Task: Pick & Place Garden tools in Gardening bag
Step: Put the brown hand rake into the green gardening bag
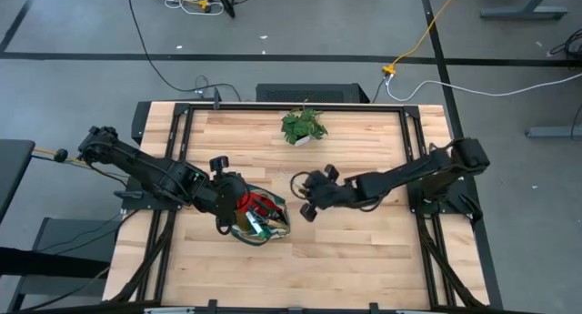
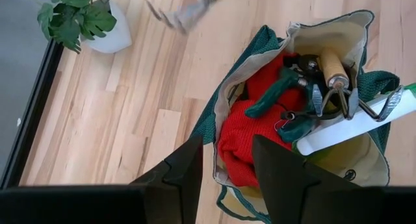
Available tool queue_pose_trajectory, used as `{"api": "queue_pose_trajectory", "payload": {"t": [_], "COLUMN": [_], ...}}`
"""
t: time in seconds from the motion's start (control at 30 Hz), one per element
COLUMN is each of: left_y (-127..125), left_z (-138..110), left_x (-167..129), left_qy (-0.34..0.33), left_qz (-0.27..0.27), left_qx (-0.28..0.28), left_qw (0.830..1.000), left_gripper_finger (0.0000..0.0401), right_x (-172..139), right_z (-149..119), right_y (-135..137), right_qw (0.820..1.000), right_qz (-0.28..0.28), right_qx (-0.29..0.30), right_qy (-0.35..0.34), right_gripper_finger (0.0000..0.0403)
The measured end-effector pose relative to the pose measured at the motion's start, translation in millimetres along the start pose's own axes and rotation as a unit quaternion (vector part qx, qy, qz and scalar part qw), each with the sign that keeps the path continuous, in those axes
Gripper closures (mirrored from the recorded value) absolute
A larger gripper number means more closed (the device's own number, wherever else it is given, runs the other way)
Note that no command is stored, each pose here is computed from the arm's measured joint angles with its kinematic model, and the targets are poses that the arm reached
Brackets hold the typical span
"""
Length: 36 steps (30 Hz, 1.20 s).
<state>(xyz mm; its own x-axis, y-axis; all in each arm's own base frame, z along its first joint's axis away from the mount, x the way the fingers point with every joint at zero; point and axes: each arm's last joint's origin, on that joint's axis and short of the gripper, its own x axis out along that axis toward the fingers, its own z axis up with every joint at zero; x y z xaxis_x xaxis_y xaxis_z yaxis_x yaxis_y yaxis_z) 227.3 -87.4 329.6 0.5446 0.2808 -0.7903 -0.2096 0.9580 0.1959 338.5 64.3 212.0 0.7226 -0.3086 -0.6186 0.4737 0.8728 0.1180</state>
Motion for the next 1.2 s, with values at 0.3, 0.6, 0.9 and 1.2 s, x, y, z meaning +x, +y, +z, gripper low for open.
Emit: {"api": "queue_pose_trajectory", "payload": {"t": [0.3,0.6,0.9,1.2], "left_y": [0.0,0.1,0.6,0.9], "left_z": [0.0,0.0,0.0,-0.4], "left_x": [0.0,-0.1,-0.1,-0.1], "left_qy": [0.000,0.000,-0.004,-0.002], "left_qz": [0.000,0.001,0.009,0.011], "left_qx": [0.000,0.000,0.001,0.002], "left_qw": [1.000,1.000,1.000,1.000], "left_gripper_finger": [0.0261,0.0261,0.0261,0.0261], "right_x": [-25.5,-23.9,2.9,23.2], "right_z": [27.4,21.8,11.9,2.8], "right_y": [30.6,51.8,62.1,65.5], "right_qw": [0.981,0.967,0.956,0.948], "right_qz": [0.133,0.170,0.190,0.216], "right_qx": [-0.009,-0.010,-0.002,0.017], "right_qy": [-0.142,-0.190,-0.225,-0.233], "right_gripper_finger": [0.0355,0.0355,0.0355,0.0355]}}
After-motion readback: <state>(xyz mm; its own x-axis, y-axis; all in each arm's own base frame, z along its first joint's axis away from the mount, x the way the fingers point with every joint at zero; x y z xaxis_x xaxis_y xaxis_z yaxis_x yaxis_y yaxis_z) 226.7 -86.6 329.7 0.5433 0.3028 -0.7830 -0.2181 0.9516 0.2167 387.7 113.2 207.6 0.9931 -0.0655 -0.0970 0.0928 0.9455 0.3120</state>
